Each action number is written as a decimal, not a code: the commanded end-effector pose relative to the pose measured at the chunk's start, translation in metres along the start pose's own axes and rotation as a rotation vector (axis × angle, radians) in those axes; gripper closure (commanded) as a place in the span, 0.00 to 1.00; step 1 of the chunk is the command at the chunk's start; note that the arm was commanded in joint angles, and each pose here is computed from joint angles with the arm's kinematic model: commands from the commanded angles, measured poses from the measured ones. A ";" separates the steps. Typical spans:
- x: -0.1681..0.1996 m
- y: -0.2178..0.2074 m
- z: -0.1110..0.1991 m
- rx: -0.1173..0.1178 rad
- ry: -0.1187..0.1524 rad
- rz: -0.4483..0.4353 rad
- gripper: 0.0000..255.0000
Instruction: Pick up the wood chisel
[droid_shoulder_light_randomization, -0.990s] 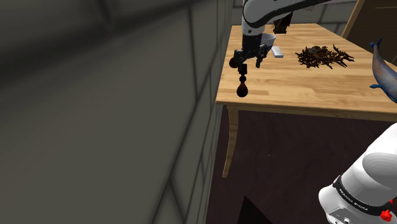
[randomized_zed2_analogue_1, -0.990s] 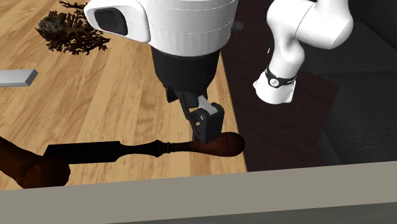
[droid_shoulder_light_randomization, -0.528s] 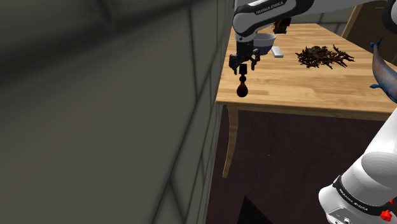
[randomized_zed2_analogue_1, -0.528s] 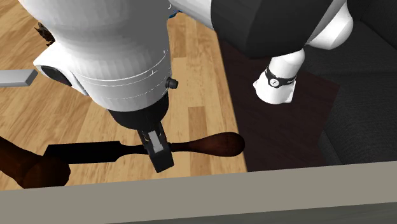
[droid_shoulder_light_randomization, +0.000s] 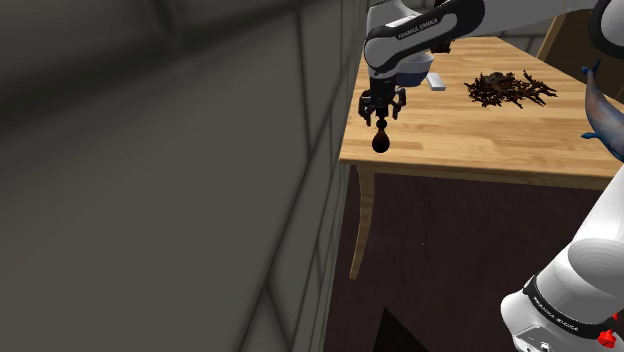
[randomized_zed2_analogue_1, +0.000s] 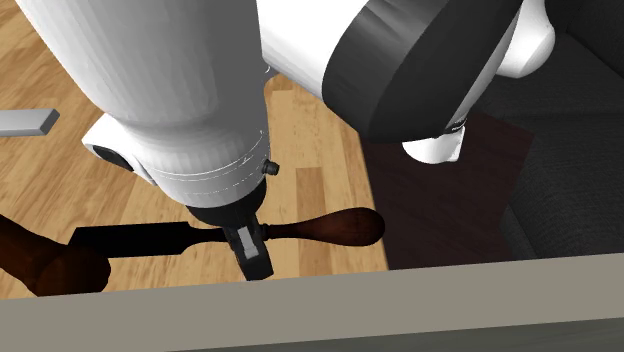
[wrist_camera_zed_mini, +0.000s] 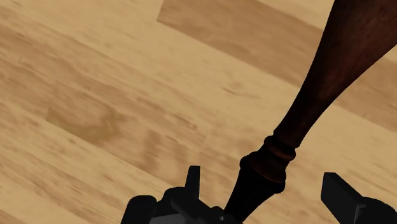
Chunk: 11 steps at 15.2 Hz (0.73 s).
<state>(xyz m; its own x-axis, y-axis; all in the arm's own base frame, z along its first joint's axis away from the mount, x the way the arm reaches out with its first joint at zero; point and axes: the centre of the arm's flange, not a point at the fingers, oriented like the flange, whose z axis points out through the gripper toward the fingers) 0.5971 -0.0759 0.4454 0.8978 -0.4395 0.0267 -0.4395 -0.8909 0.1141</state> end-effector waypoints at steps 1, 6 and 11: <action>0.000 0.000 0.001 0.000 0.000 0.000 1.00; 0.000 0.000 0.001 0.000 0.000 0.000 1.00; 0.000 0.001 -0.004 0.000 0.000 0.000 1.00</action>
<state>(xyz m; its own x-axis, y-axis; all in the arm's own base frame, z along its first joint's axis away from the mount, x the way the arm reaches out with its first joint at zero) 0.5966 -0.0753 0.4470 0.8979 -0.4393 0.0271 -0.4394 -0.8911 0.1137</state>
